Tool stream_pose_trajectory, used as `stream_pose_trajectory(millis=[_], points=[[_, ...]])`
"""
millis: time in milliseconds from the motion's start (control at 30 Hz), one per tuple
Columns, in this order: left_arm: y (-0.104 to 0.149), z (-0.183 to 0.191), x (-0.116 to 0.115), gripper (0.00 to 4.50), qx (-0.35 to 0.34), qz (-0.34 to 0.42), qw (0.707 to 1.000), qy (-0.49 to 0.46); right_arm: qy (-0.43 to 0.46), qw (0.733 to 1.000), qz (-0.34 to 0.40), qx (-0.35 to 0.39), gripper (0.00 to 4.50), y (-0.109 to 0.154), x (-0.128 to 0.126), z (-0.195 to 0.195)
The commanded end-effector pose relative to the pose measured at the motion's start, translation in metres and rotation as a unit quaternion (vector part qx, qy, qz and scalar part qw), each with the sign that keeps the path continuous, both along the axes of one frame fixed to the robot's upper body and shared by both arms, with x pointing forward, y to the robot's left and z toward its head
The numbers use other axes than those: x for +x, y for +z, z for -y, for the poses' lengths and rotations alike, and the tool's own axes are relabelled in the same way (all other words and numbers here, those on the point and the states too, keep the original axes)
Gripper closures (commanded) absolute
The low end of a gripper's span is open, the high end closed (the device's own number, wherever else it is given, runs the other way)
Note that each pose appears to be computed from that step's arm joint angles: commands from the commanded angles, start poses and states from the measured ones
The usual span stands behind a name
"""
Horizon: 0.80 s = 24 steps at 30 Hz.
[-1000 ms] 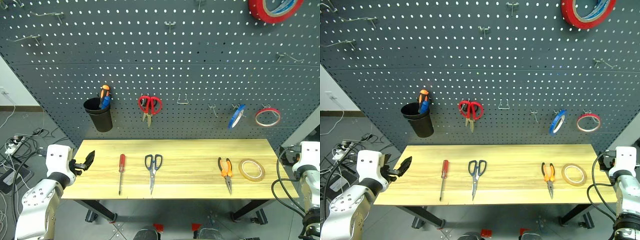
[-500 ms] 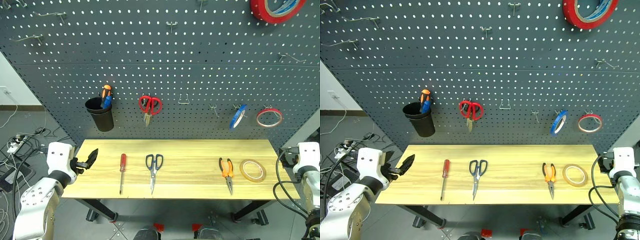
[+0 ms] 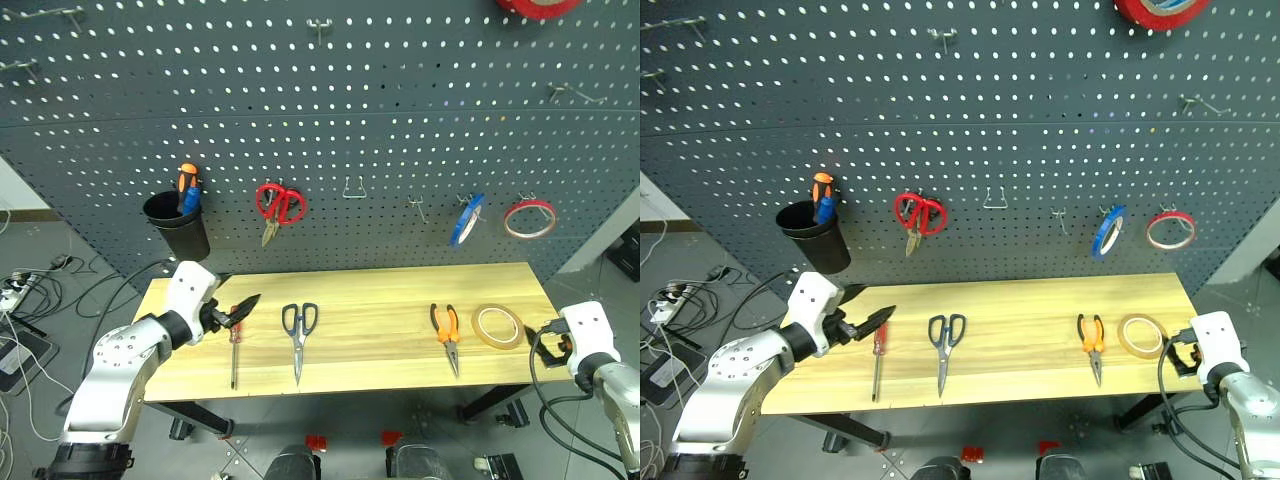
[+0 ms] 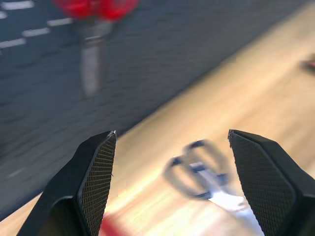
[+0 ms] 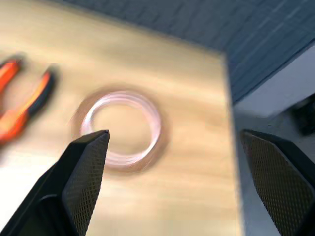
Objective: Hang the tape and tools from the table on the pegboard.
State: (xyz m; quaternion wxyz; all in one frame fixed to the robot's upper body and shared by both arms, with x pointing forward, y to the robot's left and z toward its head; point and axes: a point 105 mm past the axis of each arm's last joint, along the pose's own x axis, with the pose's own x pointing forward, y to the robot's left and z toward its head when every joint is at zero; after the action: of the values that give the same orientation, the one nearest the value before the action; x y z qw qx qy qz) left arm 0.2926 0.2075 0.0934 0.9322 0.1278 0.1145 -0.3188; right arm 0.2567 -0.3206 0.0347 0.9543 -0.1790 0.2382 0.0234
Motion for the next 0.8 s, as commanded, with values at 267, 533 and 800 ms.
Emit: stream_pose_trajectory(millis=[267,533,800], points=[[0.01,0.036,-0.01,0.67,0.03,-0.03,0.987,-0.152,0.07,0.995,-0.034,0.056,0.0,0.024,0.028,-0.046],[0.009,0.072,-0.002,0.67,0.045,-0.024,0.967,-0.25,0.119,0.988,-0.09,0.046,0.0,0.008,0.063,-0.055],[0.007,0.093,0.002,0.67,0.051,-0.004,0.956,-0.288,0.124,0.984,-0.125,0.039,0.0,-0.007,0.091,-0.056]])
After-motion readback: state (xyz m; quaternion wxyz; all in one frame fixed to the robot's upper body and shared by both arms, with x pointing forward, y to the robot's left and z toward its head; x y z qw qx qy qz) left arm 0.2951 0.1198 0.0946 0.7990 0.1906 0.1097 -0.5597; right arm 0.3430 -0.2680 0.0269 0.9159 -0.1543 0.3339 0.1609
